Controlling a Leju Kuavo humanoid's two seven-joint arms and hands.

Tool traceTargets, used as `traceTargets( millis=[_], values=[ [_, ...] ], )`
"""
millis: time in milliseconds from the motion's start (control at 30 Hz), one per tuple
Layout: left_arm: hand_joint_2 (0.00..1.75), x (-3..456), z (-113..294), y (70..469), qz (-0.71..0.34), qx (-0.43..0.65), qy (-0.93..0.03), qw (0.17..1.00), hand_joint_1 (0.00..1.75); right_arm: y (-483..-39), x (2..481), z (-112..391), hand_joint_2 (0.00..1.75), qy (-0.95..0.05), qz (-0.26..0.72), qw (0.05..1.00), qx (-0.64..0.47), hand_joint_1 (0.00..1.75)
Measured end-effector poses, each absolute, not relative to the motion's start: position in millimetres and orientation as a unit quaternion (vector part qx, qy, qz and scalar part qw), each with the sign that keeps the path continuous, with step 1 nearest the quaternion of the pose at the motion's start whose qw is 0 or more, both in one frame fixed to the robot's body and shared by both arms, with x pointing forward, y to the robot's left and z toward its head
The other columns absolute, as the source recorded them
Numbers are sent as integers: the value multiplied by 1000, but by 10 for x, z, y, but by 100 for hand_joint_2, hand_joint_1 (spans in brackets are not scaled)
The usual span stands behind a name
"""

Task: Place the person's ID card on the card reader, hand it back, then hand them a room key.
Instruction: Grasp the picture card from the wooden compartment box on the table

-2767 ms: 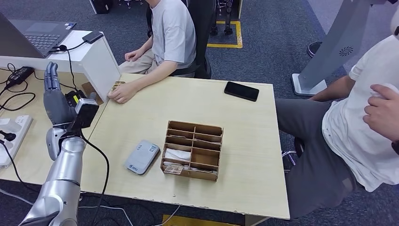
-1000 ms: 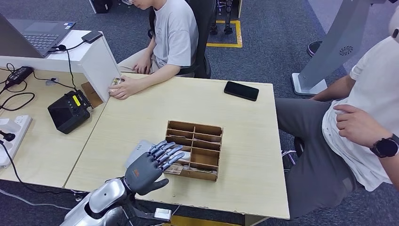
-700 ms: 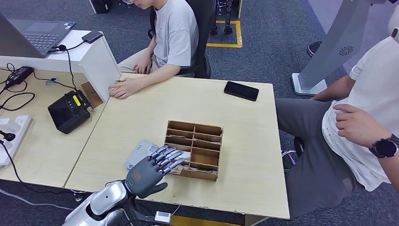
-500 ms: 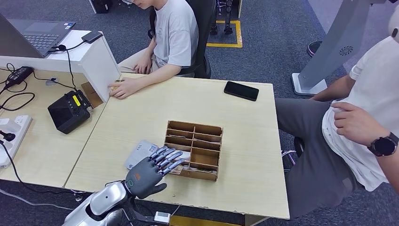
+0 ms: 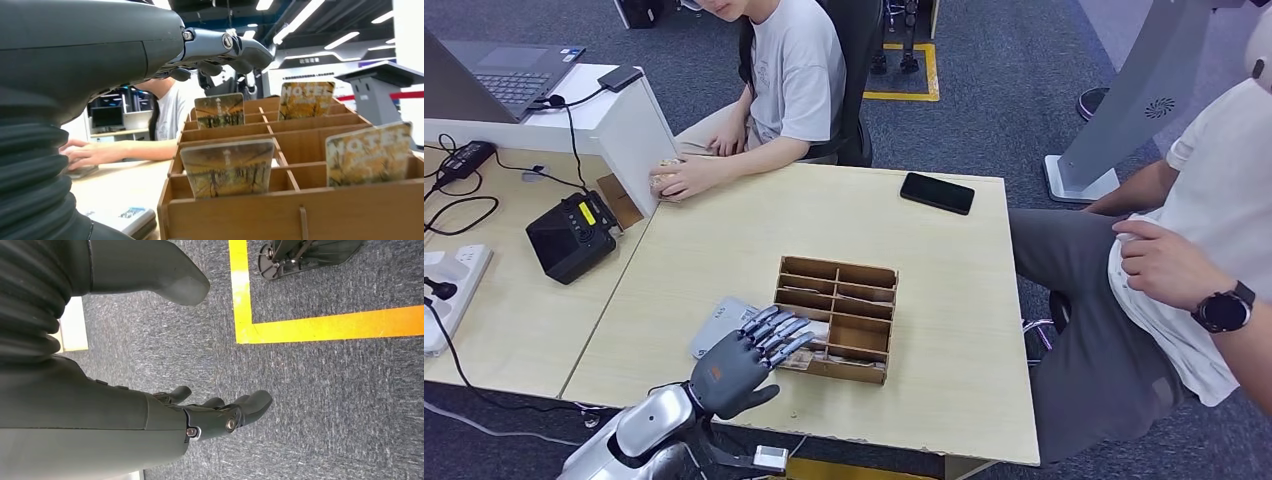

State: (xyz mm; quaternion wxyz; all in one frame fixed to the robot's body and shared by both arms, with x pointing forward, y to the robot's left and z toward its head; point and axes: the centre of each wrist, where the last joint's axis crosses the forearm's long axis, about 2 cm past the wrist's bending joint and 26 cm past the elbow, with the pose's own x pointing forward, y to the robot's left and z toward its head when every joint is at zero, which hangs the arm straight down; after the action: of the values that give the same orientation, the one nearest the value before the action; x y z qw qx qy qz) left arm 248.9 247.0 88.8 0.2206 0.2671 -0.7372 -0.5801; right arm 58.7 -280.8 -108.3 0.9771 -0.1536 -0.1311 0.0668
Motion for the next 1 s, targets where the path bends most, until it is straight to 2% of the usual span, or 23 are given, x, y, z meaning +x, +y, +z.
traceTargets(
  millis=[700, 733, 833, 867, 1000],
  values=[
    [175, 2593, 753, 2395, -582, 274, -721, 257, 0, -2808, 590, -1083, 175, -134, 69, 977, -153, 0],
    [175, 2592, 745, 2397, -583, 273, -720, 258, 23, -2808, 590, -1083, 175, -134, 69, 977, -153, 0],
    [175, 2590, 726, 2403, -584, 271, -719, 262, 154, -2808, 590, -1083, 175, -134, 69, 977, -153, 0],
    [175, 2590, 723, 2405, -584, 268, -720, 263, 175, -2808, 590, -1083, 175, -134, 69, 977, -153, 0],
    [175, 2591, 717, 2406, -579, 253, -726, 272, 175, -2808, 590, -1083, 175, -135, 69, 976, -153, 0]
  ],
)
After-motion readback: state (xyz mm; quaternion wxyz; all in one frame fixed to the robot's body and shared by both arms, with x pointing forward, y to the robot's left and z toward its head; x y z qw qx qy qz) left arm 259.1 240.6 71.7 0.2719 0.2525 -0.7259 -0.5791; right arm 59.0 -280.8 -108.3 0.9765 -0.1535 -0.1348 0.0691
